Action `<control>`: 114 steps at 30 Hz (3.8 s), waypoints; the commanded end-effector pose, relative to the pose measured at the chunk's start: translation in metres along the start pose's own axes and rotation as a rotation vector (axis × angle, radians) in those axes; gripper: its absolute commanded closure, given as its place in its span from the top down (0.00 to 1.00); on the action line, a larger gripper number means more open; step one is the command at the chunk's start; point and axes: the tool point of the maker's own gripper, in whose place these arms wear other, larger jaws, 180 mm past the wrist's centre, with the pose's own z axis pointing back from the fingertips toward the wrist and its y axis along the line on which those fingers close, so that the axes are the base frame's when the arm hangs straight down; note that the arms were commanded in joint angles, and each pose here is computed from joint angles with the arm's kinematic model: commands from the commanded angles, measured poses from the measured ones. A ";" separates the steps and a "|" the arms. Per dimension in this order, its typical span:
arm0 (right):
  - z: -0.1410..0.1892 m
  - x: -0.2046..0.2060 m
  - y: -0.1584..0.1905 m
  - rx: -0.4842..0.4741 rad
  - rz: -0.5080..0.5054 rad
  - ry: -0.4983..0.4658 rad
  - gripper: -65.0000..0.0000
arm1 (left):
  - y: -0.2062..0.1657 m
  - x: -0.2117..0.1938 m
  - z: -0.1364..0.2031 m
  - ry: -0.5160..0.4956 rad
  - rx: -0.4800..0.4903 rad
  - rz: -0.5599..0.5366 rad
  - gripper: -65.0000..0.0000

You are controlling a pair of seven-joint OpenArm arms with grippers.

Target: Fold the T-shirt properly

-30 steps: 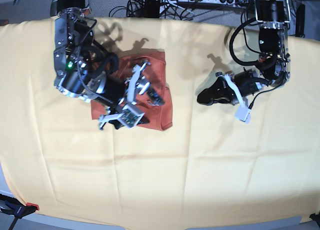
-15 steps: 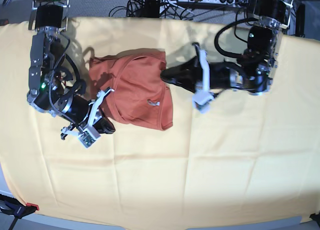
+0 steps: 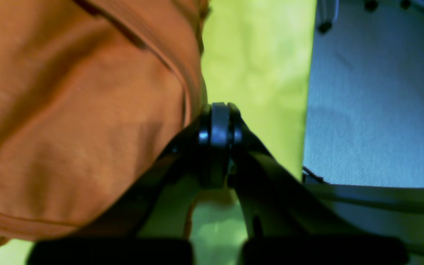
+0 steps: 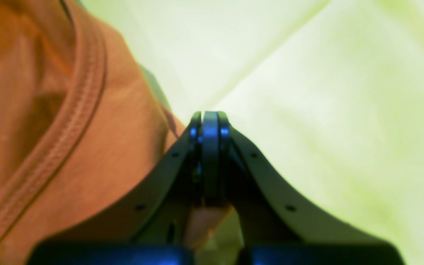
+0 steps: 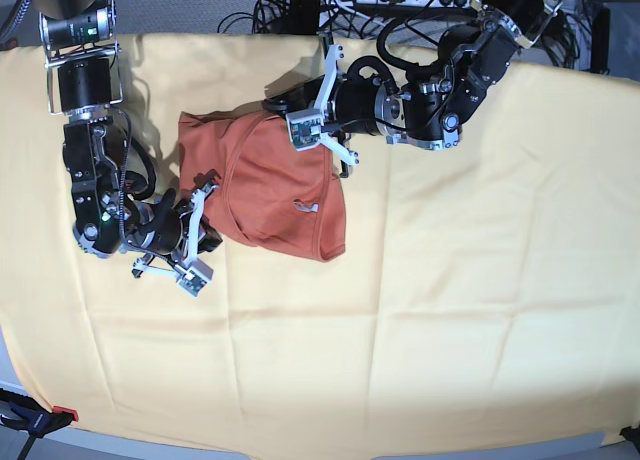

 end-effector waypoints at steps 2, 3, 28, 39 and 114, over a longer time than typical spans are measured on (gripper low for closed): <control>0.003 0.008 -0.007 -0.020 0.038 -0.006 0.00 | 0.005 0.008 -0.001 -0.038 0.011 -0.018 0.00; 0.002 0.008 -0.006 -0.016 0.042 -0.003 0.00 | 0.010 0.005 -0.002 -0.036 0.026 -0.010 0.00; 0.043 -0.028 0.048 0.286 -0.130 -0.001 0.00 | 0.179 -0.013 0.009 -0.012 0.382 0.044 0.00; 0.062 -0.021 0.063 0.162 -0.008 -0.031 0.00 | 0.185 0.010 0.017 -0.034 0.318 0.077 0.00; 0.091 -0.342 0.252 0.210 -0.976 0.423 0.00 | -0.189 -0.292 0.062 0.301 0.238 1.386 0.00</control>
